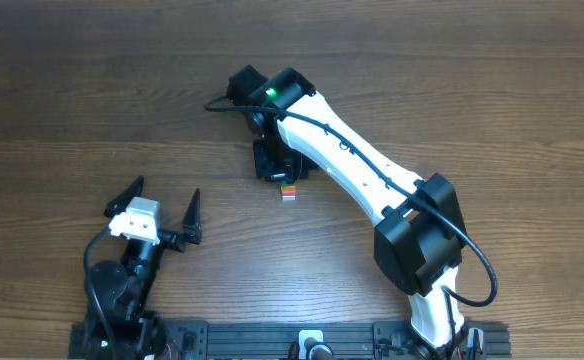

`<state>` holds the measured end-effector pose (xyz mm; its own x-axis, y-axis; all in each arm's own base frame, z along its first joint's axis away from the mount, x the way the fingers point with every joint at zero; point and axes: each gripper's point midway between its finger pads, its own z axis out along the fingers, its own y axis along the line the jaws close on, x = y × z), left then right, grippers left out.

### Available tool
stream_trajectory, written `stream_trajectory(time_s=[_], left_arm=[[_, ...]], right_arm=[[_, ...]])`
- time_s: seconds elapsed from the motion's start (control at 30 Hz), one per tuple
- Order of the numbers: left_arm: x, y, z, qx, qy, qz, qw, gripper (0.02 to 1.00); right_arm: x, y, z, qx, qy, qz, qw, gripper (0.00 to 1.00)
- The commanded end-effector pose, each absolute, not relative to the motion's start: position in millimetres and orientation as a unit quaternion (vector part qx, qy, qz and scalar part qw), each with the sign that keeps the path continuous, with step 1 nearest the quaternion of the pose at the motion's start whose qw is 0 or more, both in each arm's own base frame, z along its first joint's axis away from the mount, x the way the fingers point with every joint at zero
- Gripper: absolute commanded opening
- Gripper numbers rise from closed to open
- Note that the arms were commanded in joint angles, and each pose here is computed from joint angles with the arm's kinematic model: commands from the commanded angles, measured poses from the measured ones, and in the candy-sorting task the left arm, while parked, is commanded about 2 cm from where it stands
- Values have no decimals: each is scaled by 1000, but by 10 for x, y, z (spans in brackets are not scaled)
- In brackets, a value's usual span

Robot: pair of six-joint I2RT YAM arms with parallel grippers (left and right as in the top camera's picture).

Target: Stack Cubes

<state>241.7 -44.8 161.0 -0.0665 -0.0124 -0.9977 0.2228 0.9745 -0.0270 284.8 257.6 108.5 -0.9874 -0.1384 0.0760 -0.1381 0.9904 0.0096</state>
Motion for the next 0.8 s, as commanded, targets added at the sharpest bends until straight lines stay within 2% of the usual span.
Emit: stream_trajectory(time_s=[0.03, 0.13, 0.23, 0.53, 0.6, 0.67, 0.7, 0.8], left_arm=[[2417, -452, 1593, 79, 725, -81, 679, 1000], [2417, -452, 1593, 79, 725, -80, 680, 1000], [2417, -452, 1593, 79, 725, -80, 680, 1000], [2417, -452, 1594, 79, 725, -80, 680, 1000], [2417, -452, 1593, 79, 725, -81, 679, 1000], [2417, -452, 1593, 79, 725, -80, 680, 998], [2417, -452, 1593, 79, 725, -81, 679, 1000], [2417, -452, 1593, 79, 725, -81, 679, 998]], right_arm=[[2877, 2615, 1085, 71, -997, 1, 31, 198], [2878, 2614, 1085, 71, -997, 1, 31, 288], [2878, 2614, 1085, 71, -997, 1, 31, 419], [2878, 2614, 1085, 71, -997, 1, 31, 581], [2882, 2613, 1084, 71, -997, 1, 30, 689], [2887, 2613, 1084, 70, -997, 0, 30, 943], [2891, 2615, 1089, 70, -997, 0, 29, 993], [2944, 2629, 1155, 71, -997, -6, 19, 991]])
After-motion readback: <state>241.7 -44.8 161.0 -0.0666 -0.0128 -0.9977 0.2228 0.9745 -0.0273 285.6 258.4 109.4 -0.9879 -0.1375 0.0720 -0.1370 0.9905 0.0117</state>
